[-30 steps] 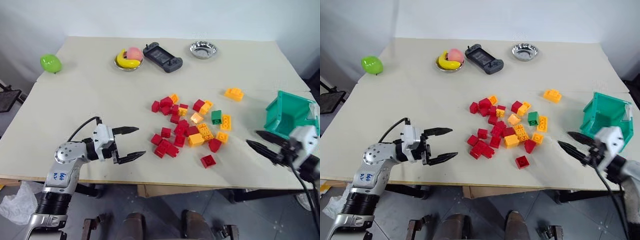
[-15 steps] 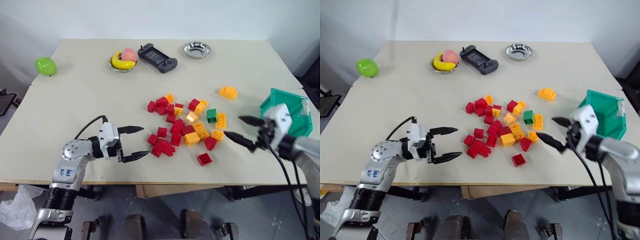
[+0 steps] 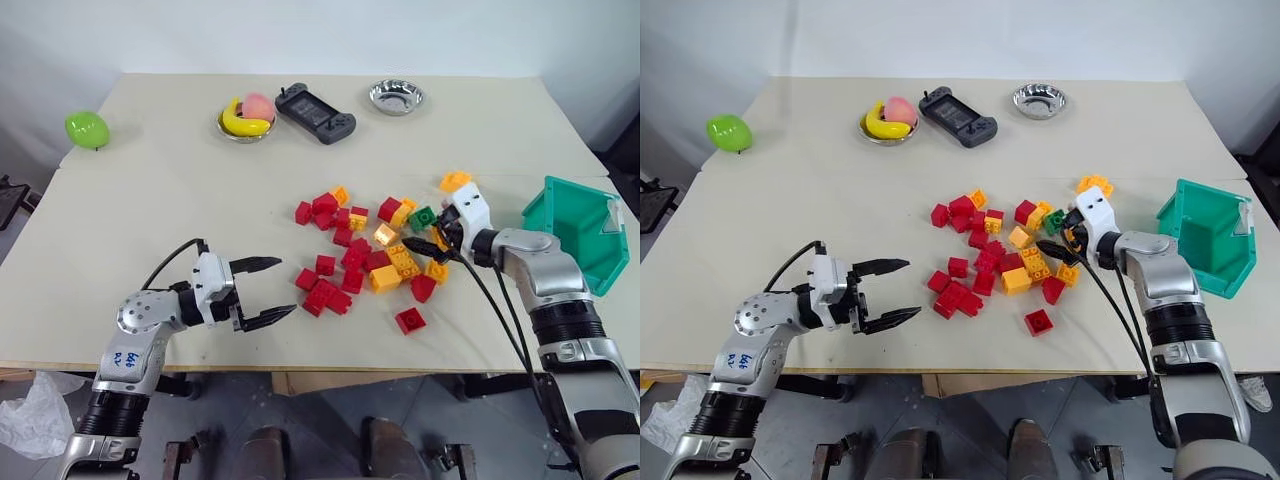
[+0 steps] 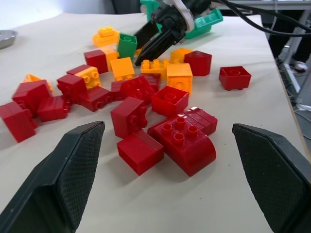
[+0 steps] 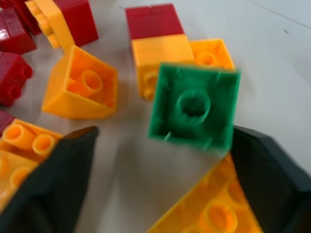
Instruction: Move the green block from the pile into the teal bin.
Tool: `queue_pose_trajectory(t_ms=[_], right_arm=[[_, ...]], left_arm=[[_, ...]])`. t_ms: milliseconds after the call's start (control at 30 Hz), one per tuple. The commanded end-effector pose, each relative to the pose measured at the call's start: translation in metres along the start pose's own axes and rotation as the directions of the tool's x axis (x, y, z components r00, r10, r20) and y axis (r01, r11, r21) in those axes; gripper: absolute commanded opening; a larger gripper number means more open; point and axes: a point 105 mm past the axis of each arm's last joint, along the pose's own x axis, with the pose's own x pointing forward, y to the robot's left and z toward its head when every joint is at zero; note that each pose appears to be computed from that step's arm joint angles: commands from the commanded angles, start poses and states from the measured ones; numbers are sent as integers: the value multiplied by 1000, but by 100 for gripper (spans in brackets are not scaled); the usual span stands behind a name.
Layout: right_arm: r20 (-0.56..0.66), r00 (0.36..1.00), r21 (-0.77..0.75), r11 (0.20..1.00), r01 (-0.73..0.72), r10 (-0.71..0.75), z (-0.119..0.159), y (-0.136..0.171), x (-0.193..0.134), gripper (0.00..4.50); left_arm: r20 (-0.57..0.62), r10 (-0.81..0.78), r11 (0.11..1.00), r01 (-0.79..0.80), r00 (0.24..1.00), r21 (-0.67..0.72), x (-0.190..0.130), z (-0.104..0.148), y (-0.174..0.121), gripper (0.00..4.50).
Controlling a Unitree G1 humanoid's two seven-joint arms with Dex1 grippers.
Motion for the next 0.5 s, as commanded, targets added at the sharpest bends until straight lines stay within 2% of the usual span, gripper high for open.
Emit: queue_pose_trajectory(t_ms=[33, 133, 167, 300, 433, 500], right_arm=[[76, 997, -32, 999, 37, -35, 15, -8, -4, 258], [86, 995, -44, 998, 52, -48, 14, -11, -5, 156], [91, 994, -46, 997, 57, -53, 14, -11, -6, 147], [194, 979, -72, 995, 76, -60, 28, -12, -15, 150], [448, 889, -95, 984, 149, -91, 62, -18, -59, 150], [503, 857, -99, 978, 182, -108, 65, -21, -81, 150]], left_arm=[[17, 7, 999, -8, 1000, 37, -2, 10, 0, 450], [18, 4, 999, -5, 1000, 37, 0, 10, 0, 450], [21, 1, 999, -2, 1000, 37, 1, 10, 0, 450], [35, -19, 999, 18, 999, 37, 7, 12, 1, 450], [88, -51, 998, 48, 995, 31, 22, 18, 0, 450], [123, -56, 998, 55, 991, 19, 29, 21, 0, 450]])
